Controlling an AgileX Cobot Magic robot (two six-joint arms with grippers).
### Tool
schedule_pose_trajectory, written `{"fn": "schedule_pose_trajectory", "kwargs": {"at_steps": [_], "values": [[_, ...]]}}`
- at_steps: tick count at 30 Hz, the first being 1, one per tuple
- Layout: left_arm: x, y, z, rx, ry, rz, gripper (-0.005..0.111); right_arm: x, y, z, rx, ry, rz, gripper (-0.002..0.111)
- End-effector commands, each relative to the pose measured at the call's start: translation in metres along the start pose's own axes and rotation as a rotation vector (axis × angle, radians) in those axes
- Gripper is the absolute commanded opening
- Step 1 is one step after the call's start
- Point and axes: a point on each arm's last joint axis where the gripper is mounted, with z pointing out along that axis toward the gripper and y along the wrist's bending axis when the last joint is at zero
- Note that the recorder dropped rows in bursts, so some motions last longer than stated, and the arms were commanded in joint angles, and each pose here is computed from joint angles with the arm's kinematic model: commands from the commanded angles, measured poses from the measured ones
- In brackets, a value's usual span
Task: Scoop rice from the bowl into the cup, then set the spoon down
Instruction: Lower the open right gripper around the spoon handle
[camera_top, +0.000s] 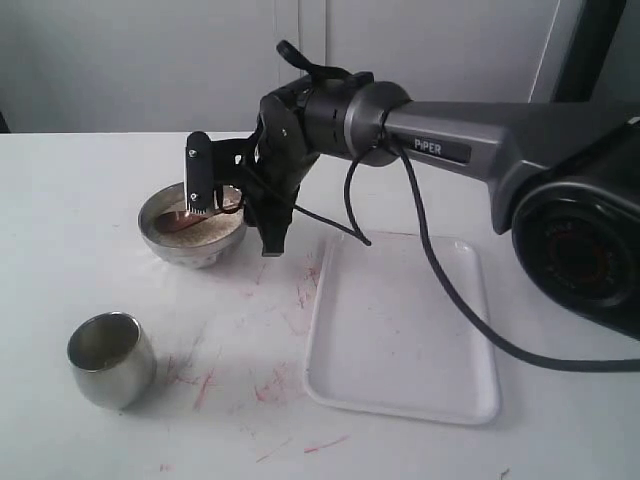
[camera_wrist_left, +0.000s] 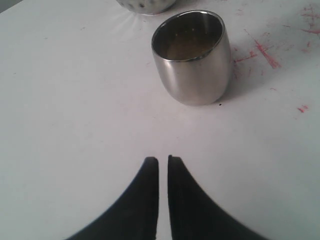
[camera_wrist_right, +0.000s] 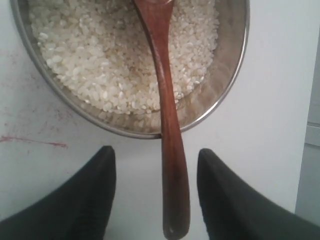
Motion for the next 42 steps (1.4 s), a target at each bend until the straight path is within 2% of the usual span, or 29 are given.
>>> {"fn": "schedule_pose_trajectory", "kwargs": {"at_steps": [1, 19, 29, 34, 42], "values": [[0.006, -0.001, 0.001, 0.011, 0.038, -0.005, 0.014, 0.0, -0.002, 0.0, 0.019, -0.002, -0.007, 0.048], [0.006, -0.001, 0.001, 0.011, 0.038, -0.005, 0.014, 0.002, 0.003, 0.008, 0.015, 0.022, -0.039, 0.047], [0.006, -0.001, 0.001, 0.011, 0.038, -0.005, 0.014, 0.005, 0.004, 0.007, 0.006, 0.055, 0.053, 0.047], [0.006, -0.001, 0.001, 0.011, 0.038, -0.005, 0.014, 0.01, 0.006, 0.007, -0.018, 0.112, 0.025, 0.047], [0.006, -0.001, 0.001, 0.011, 0.038, -0.005, 0.014, 0.016, -0.001, 0.006, 0.06, 0.172, 0.001, 0.047]]}}
